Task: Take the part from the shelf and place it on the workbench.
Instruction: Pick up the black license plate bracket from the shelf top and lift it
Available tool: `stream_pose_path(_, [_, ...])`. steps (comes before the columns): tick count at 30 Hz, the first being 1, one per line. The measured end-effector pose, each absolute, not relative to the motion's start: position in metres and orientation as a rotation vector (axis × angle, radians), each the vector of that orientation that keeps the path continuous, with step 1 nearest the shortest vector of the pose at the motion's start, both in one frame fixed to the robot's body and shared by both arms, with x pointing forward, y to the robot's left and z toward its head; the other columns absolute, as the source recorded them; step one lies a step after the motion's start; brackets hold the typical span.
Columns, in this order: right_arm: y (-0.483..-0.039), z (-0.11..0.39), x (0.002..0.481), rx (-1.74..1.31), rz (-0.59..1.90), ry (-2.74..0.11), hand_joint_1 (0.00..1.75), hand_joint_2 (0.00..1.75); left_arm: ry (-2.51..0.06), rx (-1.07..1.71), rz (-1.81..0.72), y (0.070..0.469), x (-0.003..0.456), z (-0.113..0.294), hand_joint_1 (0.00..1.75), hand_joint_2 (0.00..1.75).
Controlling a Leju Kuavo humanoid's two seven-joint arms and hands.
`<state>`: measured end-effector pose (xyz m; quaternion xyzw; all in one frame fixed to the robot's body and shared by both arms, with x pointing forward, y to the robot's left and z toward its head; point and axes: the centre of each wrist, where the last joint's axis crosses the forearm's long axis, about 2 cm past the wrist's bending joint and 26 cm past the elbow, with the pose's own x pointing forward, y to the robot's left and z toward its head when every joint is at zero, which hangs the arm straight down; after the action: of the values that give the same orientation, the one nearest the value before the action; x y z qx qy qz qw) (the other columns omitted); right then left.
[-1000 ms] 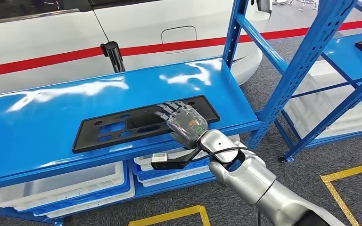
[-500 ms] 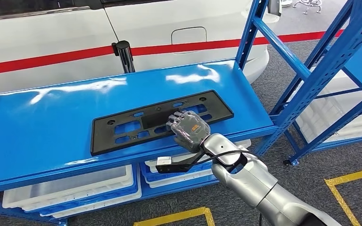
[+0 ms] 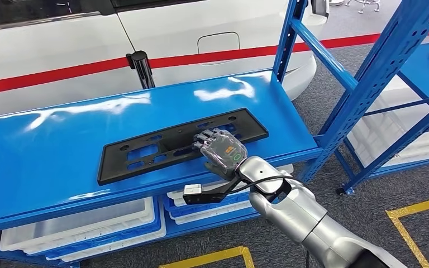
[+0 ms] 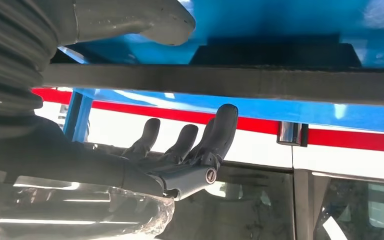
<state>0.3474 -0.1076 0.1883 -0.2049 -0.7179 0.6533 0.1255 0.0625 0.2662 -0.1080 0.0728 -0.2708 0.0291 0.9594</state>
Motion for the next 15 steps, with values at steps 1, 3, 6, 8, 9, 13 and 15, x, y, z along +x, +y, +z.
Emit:
stream_pose_path(1, [-0.1074, 0.1886, 0.3475, -0.597, 1.903, -2.092, 0.92, 1.75, -0.55, 0.148, 0.059, 0.2663, 0.0629, -0.108, 0.0, 0.0])
stream_pose_path(3, [-0.107, 0.1892, 0.3477, -0.597, 1.902, -2.094, 1.16, 1.75, -0.551, 0.147, 0.059, 0.2659, 0.0633, -0.1079, 0.0, 0.0])
stream_pose_path(6, [-0.1074, 0.1896, 0.3482, -0.596, 1.902, -2.094, 1.32, 1.75, -0.55, 0.146, 0.059, 0.2651, 0.0629, -0.1079, 0.0, 0.0])
stream_pose_path(8, [-0.1079, 0.1901, 0.3487, -0.596, 1.901, -2.093, 1.11, 1.75, -0.55, 0.146, 0.059, 0.2651, 0.0629, -0.1079, 0.0, 0.0])
stream_pose_path(9, [-0.1082, 0.1906, 0.3492, -0.596, 1.9, -2.093, 0.79, 1.75, -0.55, 0.146, 0.059, 0.2651, 0.0629, -0.1079, 0.0, 0.0])
stream_pose_path(13, [-0.1096, 0.1927, 0.3513, -0.603, 1.896, -2.095, 0.0, 1.75, -0.549, 0.142, 0.058, 0.265, 0.0629, -0.1079, 0.0, 0.0])
stream_pose_path(15, [-0.1101, 0.1929, 0.3515, -0.611, 1.892, -2.096, 0.0, 1.75, -0.548, 0.141, 0.055, 0.265, 0.0629, -0.1079, 0.0, 0.0])
